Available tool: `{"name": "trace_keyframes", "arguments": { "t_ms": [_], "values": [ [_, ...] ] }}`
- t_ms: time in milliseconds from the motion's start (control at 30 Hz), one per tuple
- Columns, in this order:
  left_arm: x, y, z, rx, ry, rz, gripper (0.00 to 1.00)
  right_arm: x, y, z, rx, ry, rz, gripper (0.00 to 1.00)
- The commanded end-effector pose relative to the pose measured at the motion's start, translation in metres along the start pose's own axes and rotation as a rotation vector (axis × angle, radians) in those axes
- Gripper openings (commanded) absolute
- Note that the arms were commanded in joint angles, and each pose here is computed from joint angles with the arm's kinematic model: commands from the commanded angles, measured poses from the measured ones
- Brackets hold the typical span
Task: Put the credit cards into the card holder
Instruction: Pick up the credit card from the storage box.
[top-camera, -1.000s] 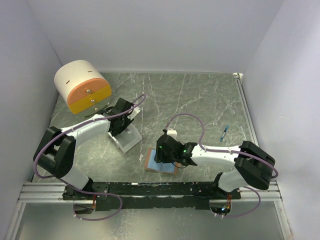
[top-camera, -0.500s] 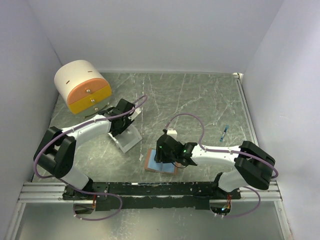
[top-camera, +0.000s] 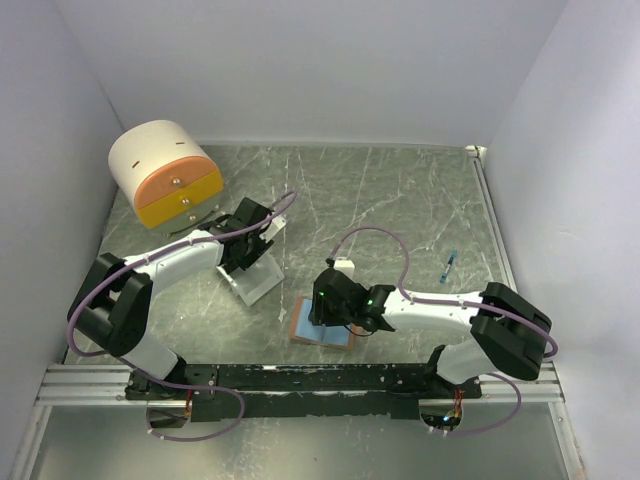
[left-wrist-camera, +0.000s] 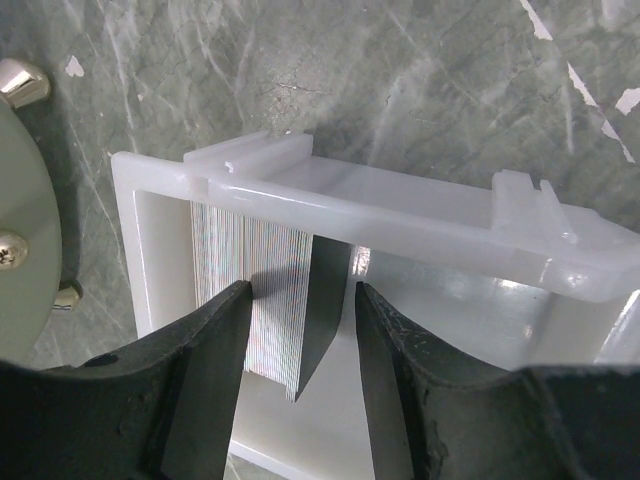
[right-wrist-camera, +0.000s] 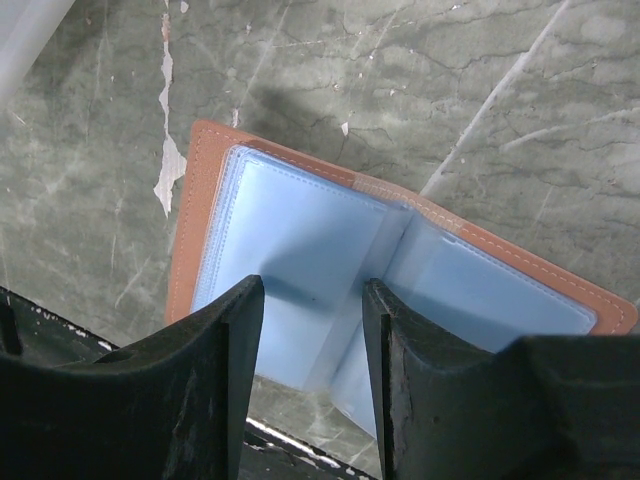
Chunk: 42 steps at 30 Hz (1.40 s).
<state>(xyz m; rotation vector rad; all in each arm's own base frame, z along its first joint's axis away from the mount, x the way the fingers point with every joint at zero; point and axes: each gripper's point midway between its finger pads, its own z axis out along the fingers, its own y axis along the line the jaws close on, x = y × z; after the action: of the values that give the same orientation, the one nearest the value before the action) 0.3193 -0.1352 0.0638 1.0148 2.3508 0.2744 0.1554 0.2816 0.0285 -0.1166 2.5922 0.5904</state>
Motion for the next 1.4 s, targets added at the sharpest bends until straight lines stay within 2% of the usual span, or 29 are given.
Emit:
{"name": "trace_keyframes", "arguments": {
  "t_ms": [0,400,667,1267,1367],
  "values": [
    [-0.005,-0.005,0.004,0.014,-0.026,0.021,0.57,-0.012,0.01,-0.008,-0.025,-0.037,-0.012,0.44],
    [0.003,0.011,0.009,-0.089,0.03,0.033,0.54,-0.012,0.013,-0.01,-0.045,-0.042,-0.004,0.44],
    [-0.001,0.019,0.002,-0.125,0.011,0.027,0.45,-0.012,0.013,-0.011,-0.05,-0.046,0.0,0.44],
    [-0.002,0.017,-0.007,-0.146,0.013,0.054,0.34,-0.013,0.012,-0.015,-0.051,-0.05,0.004,0.44],
    [-0.003,0.017,-0.006,-0.145,0.013,0.056,0.29,-0.014,0.013,-0.015,-0.051,-0.054,0.005,0.44]
  ]
}}
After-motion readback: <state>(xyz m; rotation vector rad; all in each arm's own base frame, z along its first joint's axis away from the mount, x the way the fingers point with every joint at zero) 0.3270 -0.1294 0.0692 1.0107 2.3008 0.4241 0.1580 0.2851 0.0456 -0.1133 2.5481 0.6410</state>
